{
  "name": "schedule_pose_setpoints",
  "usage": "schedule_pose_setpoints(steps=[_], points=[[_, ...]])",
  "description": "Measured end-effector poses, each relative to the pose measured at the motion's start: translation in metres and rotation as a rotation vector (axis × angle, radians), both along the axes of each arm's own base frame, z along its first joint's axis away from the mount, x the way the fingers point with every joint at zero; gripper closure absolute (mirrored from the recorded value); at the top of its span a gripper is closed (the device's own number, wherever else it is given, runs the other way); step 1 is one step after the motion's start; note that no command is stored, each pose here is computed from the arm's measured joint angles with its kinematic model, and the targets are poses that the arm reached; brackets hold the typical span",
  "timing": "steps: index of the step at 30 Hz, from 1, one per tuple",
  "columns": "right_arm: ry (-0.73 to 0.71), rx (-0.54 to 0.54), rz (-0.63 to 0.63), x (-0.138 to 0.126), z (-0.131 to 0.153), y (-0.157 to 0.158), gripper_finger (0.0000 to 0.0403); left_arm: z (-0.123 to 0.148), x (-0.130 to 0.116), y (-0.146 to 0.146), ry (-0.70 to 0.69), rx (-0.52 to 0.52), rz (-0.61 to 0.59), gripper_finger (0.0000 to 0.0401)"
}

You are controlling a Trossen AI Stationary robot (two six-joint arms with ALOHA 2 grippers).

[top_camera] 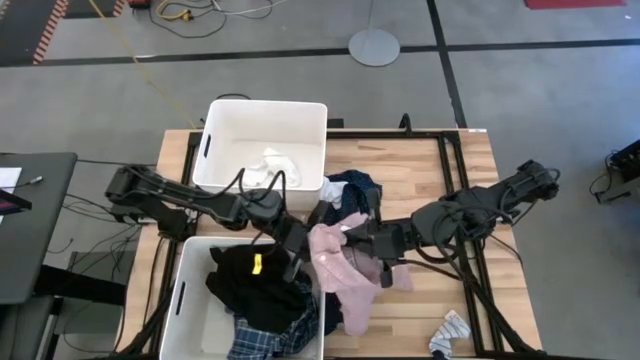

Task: Sort clothes
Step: Put the pink shirt into the bottom white laundry organizer

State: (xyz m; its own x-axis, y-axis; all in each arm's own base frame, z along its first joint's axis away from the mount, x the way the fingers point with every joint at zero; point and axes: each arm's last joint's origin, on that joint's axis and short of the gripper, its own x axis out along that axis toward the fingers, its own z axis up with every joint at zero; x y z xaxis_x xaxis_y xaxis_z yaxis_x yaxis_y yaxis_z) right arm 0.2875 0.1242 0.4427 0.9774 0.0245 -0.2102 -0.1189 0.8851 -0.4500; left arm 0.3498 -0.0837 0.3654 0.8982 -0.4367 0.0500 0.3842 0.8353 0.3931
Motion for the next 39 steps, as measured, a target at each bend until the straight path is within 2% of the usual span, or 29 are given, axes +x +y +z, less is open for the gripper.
schedule_pose_setpoints(steps=[4,8,15,20,25,27,32,35,39], points=[[0.028,0.041,-0.019,-0.003,-0.002,0.001,0.0368,0.012,-0.014,-0.002,-0.028,0.04,-0.003,0.0387],[0.039,0.063,-0.035,-0.01,-0.001,0.005,0.0344,0.032,-0.04,-0.004,-0.051,0.084,0.059,0.0391],[0.085,0.0,-0.15,-0.03,-0.004,0.013,0.0297,0.075,-0.112,-0.017,-0.142,0.136,0.195,0.0392],[0.175,0.058,-0.222,-0.04,-0.014,0.013,0.025,0.096,-0.166,-0.024,-0.182,0.126,0.268,0.0392],[0.282,0.152,-0.305,-0.047,-0.026,0.01,0.0216,0.105,-0.205,-0.03,-0.175,0.097,0.325,0.0392],[0.315,0.179,-0.337,-0.05,-0.03,0.008,0.0211,0.107,-0.217,-0.034,-0.173,0.1,0.339,0.0392],[0.375,0.211,-0.397,-0.055,-0.036,0.005,0.0211,0.105,-0.231,-0.043,-0.153,0.125,0.261,0.0392],[0.412,0.227,-0.432,-0.06,-0.04,0.003,0.0213,0.094,-0.233,-0.048,-0.07,0.145,0.227,0.0392],[0.465,0.24,-0.464,-0.07,-0.045,0.007,0.0214,0.077,-0.231,-0.048,0.094,0.107,0.229,0.0392]])
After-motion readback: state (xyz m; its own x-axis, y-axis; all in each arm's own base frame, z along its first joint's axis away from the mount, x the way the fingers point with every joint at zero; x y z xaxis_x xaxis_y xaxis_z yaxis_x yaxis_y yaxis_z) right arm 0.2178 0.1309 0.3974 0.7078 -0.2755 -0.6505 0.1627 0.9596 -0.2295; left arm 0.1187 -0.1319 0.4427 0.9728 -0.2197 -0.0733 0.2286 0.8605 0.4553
